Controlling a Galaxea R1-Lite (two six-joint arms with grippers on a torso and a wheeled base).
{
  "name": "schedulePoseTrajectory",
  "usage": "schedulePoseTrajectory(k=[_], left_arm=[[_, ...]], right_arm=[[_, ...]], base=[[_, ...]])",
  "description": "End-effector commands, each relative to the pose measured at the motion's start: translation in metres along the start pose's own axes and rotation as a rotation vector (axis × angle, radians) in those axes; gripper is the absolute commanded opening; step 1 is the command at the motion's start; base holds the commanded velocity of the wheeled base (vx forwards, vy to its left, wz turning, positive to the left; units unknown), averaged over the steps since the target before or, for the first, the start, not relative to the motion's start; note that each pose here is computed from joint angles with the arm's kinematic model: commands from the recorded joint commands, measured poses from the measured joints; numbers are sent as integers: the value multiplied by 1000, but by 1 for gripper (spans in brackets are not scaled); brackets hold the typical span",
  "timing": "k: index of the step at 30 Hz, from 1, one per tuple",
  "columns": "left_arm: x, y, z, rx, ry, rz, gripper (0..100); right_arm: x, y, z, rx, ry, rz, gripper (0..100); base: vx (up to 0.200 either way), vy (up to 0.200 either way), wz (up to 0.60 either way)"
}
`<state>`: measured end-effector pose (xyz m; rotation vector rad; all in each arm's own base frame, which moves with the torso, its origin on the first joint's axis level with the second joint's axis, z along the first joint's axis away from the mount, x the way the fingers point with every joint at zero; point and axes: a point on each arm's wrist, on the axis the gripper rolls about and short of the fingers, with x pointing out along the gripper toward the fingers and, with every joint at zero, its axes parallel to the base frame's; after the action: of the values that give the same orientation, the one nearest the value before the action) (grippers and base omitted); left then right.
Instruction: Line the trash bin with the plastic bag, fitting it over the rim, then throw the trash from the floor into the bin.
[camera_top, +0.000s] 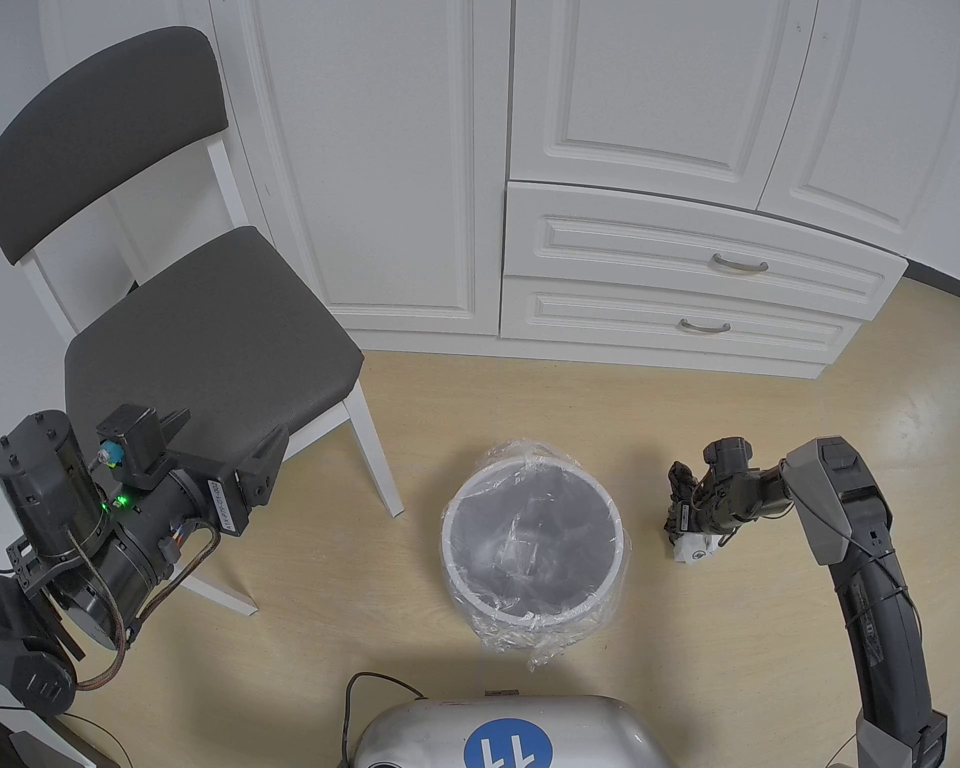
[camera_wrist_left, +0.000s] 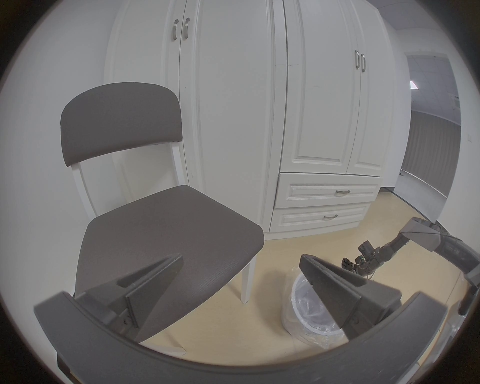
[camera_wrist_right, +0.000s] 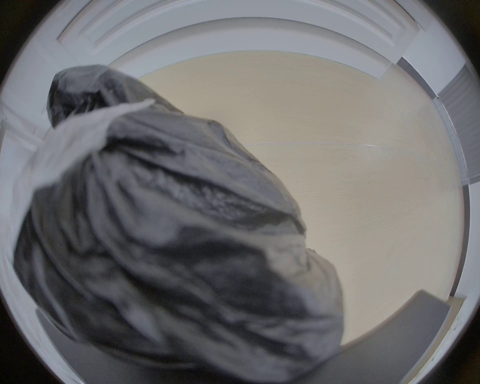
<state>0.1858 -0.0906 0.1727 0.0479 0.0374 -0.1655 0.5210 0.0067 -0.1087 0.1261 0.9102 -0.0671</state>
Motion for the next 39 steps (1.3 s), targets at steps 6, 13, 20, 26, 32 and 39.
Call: schedulePoseTrajectory(k=[6, 13, 20, 26, 32, 39], left_arm=[[-5, 2, 8, -3, -37, 2, 100], [-14, 6, 19, -20, -92, 3, 100], [-21, 8, 25, -5, -124, 2, 100], [-25, 9, 29, 0, -143, 6, 100], [-34, 13, 34, 49, -179, 10, 100], [-38, 14, 38, 54, -199, 10, 100]], right_arm=[[-80, -19, 48, 64, 91, 111, 0], [-162, -23, 85, 81, 82, 168, 0], [-260, -16, 102, 62, -44, 188, 0], [-333, -3, 91, 25, -202, 229, 0], [-386, 12, 63, -41, -433, 298, 0], [-416, 30, 34, -97, -616, 383, 0]], base=[[0, 0, 0], [0, 0, 0], [0, 0, 0], [0, 0, 0], [0, 0, 0], [0, 0, 0]])
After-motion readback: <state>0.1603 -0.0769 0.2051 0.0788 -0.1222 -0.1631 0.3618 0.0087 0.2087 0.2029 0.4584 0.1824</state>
